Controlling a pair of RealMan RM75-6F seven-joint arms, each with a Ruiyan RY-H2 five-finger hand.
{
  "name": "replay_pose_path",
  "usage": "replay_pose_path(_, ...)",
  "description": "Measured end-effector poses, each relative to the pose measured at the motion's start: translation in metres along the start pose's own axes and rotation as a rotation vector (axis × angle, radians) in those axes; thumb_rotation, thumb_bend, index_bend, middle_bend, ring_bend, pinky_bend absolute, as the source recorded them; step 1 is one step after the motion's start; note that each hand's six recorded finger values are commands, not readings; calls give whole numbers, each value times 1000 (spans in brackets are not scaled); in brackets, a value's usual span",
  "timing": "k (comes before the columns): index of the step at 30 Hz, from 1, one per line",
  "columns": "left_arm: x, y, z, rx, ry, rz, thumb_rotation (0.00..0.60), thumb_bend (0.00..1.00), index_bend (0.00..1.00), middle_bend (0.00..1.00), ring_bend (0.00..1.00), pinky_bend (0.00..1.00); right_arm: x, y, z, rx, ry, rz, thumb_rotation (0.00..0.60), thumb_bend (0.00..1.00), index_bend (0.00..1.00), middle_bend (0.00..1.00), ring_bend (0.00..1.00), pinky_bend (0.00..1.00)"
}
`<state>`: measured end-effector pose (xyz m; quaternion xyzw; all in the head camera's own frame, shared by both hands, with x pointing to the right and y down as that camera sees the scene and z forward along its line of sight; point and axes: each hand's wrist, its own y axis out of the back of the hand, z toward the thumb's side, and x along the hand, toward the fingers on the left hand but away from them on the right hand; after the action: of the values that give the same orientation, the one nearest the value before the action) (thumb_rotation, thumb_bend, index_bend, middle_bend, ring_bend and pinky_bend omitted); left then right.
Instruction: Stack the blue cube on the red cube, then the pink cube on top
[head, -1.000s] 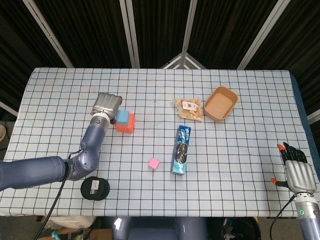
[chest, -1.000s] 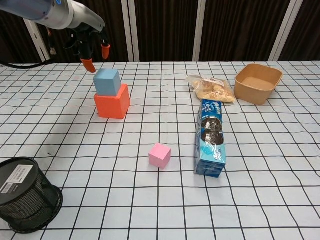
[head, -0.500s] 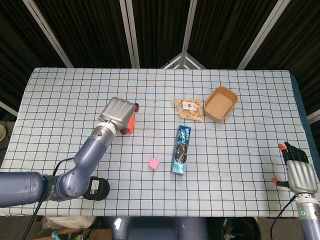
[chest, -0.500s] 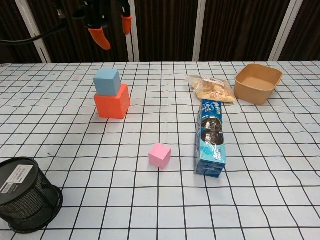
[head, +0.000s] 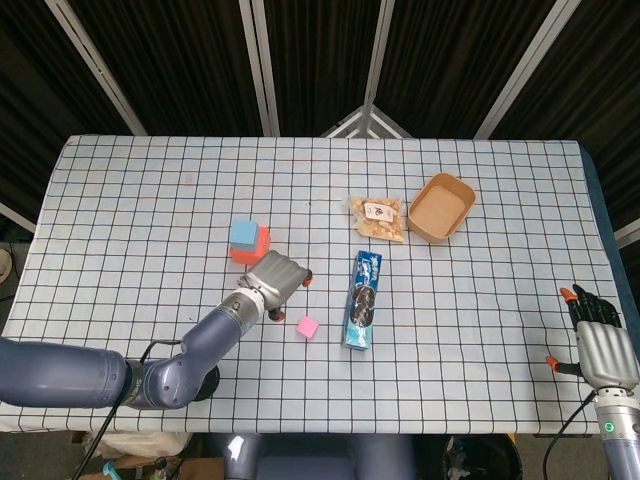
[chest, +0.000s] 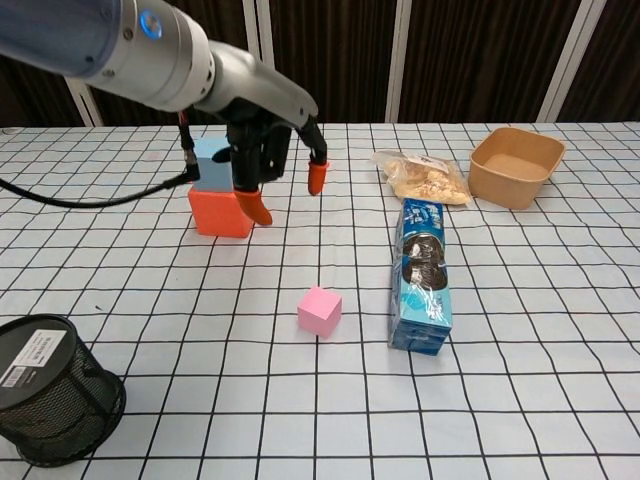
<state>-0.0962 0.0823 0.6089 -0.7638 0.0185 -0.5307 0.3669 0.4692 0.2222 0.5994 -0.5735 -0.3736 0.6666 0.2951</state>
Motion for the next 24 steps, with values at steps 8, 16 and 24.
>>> replay_pose_path(8,16,-38,9,32,-41,-62,600,274,287,810,646,695,0,0,0,-1,0,3,600,95,33,10,58,87)
replay_pose_path(16,30,-53,9,56,-31,-79,600,274,288,810,646,695,0,1,1,-6,7,0,600,94,33,10,58,87)
replay_pose_path(24,41,-60,18,64,-60,-73,600,274,290,810,646,695,0,0,-2,-9,-3,9,600,95,33,10,58,87)
